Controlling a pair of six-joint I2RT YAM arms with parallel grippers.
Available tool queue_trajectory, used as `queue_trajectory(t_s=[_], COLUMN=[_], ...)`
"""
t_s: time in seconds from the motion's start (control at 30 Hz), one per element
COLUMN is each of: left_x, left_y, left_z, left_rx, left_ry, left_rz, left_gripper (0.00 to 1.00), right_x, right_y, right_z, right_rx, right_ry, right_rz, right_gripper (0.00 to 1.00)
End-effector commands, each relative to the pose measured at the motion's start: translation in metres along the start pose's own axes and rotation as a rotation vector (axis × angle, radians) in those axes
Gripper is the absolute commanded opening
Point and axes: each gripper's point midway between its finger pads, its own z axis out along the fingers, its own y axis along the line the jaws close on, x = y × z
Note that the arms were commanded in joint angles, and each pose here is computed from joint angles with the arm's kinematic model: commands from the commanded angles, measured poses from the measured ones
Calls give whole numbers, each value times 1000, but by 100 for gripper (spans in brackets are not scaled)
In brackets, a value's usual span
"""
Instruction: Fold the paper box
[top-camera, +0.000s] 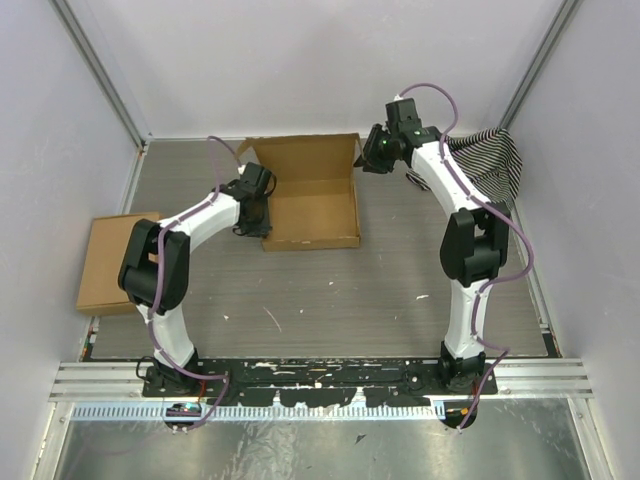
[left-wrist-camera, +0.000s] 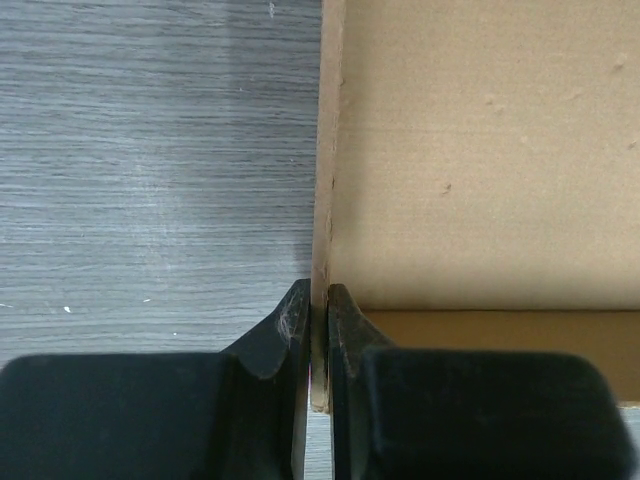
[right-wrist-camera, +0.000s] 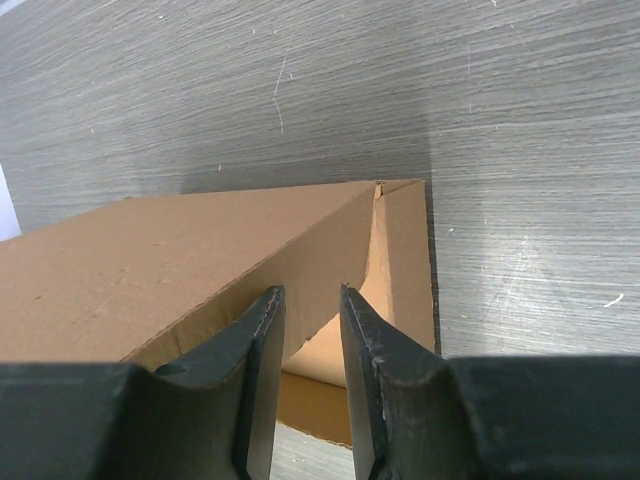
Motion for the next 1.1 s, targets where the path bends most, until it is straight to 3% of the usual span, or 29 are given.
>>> queue_trajectory(t_s=[0.0, 0.3, 0.63, 0.83, 1.07], left_x=[14, 14, 15, 14, 1], left_y=[14, 16, 18, 15, 11], left_z=[14, 16, 20, 19, 10], left_rx=[-72, -83, -97, -82, -69], left_ry=[39, 41, 53, 44, 10], left_rz=[63, 80, 104, 97, 91], left_gripper=[15, 14, 15, 16, 18], right_x=[-15, 7, 35, 7, -37], right_y=[27, 3, -54, -67, -20], right_z=[-5, 4, -25, -52, -81], right_rx=[-81, -17, 153, 204, 42], right_ry=[-36, 10, 26, -50, -160], right_rz=[-1, -4, -44, -57, -160], right_gripper=[34, 34, 34, 35, 41])
